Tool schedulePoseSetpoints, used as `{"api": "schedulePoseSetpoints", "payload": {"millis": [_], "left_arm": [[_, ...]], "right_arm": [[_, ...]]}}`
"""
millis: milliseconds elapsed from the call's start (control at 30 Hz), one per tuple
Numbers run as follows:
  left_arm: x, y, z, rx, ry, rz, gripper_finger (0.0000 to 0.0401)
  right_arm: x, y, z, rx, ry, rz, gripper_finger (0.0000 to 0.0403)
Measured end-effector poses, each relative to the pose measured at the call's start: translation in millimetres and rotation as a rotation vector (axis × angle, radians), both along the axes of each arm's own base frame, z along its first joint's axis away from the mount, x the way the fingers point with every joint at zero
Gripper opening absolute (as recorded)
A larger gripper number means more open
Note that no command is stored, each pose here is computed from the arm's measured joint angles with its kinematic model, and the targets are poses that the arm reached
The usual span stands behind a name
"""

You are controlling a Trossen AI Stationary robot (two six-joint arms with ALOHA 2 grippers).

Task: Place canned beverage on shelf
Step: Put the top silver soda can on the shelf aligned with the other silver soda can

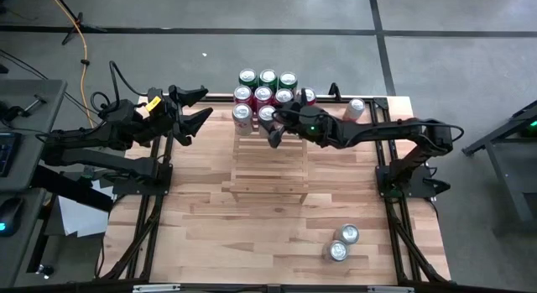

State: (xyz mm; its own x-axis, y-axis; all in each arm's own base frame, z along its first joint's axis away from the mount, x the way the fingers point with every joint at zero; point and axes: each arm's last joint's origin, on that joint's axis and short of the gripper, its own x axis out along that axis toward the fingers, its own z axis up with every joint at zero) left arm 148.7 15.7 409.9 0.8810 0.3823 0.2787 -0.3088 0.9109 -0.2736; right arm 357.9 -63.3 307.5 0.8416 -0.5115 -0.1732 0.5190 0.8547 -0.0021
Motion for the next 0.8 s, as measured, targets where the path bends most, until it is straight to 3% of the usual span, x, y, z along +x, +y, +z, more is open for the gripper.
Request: {"api": "schedulePoseSetpoints", "payload": {"millis": [200, 567, 800], "left_arm": [[0, 0, 0, 0.000, 0.000, 0.000, 0.0355], [1, 0, -2, 0.002, 0.026, -0.007, 0.0355], [2, -3, -4, 0.025, 0.048, -0.092, 0.0355]], "right_arm": [[-9, 1, 15, -0.007, -0.037, -0.004, 0.0396], [-60, 16, 70, 0.005, -0.161, 0.050, 0.0394], [-98, 35, 98, 0.027, -0.218, 0.149, 0.0394]]}}
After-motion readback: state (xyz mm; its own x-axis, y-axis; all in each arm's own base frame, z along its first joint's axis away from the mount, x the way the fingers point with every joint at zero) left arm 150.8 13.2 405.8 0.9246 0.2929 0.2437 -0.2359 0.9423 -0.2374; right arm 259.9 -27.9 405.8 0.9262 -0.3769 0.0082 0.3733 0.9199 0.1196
